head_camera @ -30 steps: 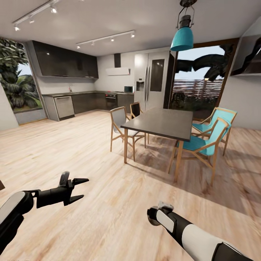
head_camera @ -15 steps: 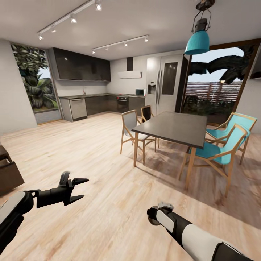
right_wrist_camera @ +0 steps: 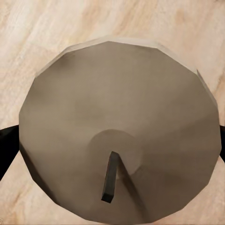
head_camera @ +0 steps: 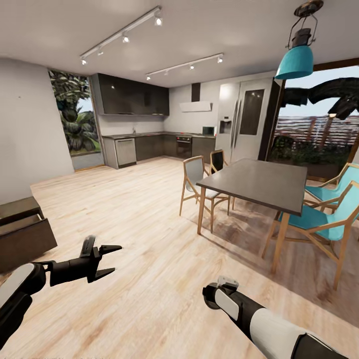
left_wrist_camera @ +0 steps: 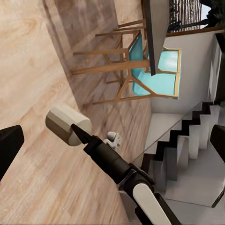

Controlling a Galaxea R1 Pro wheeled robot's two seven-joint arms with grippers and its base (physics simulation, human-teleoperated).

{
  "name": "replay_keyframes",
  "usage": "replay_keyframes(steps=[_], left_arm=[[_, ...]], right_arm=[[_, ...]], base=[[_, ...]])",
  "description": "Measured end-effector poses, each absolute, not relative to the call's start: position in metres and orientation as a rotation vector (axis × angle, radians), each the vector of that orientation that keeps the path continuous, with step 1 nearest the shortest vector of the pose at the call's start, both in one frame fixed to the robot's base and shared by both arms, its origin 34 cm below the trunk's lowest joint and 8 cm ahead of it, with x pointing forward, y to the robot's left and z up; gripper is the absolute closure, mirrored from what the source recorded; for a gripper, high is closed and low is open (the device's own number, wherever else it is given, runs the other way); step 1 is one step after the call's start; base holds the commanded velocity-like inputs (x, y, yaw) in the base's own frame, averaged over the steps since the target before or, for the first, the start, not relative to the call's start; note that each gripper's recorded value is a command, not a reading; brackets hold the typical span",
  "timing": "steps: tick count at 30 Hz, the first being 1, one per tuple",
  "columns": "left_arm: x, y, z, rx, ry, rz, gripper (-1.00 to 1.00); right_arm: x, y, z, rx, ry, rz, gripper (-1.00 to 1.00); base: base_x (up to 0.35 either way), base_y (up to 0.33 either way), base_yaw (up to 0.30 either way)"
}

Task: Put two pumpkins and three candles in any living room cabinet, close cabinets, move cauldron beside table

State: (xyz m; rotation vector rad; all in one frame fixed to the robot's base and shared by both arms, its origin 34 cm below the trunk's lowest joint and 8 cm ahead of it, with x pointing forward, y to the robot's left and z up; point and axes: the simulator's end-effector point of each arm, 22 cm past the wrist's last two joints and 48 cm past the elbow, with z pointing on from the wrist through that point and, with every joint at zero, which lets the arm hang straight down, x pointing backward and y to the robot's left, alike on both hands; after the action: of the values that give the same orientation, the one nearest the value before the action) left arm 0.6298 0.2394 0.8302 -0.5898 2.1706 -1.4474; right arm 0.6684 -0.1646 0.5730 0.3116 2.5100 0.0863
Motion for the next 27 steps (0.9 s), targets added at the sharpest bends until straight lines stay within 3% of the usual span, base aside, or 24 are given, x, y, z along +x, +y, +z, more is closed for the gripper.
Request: replay_keyframes(steps=[7,13,27], left_arm=[[0.629,0.241,0.835,-0.586,2.162,-1.446,-1.00],[0.629,0.242,0.838,-0.580,2.157,-1.443,-1.00],[0.629,0.242,0.838,-0.580,2.156,-1.441,-1.00]], right_arm=[[0.670,-0.165,0.577,0.308,2.502,0.086,1.00],[0.670,-0.165,0.581,0.308,2.495,0.087,1.00],[0.673,-0.166,0.584,0.296,2.480,0.080,1.00]], base=[[0.009,0.003,0.217],[0.218,0.123,0.194],[0.273,0.158,0.010]])
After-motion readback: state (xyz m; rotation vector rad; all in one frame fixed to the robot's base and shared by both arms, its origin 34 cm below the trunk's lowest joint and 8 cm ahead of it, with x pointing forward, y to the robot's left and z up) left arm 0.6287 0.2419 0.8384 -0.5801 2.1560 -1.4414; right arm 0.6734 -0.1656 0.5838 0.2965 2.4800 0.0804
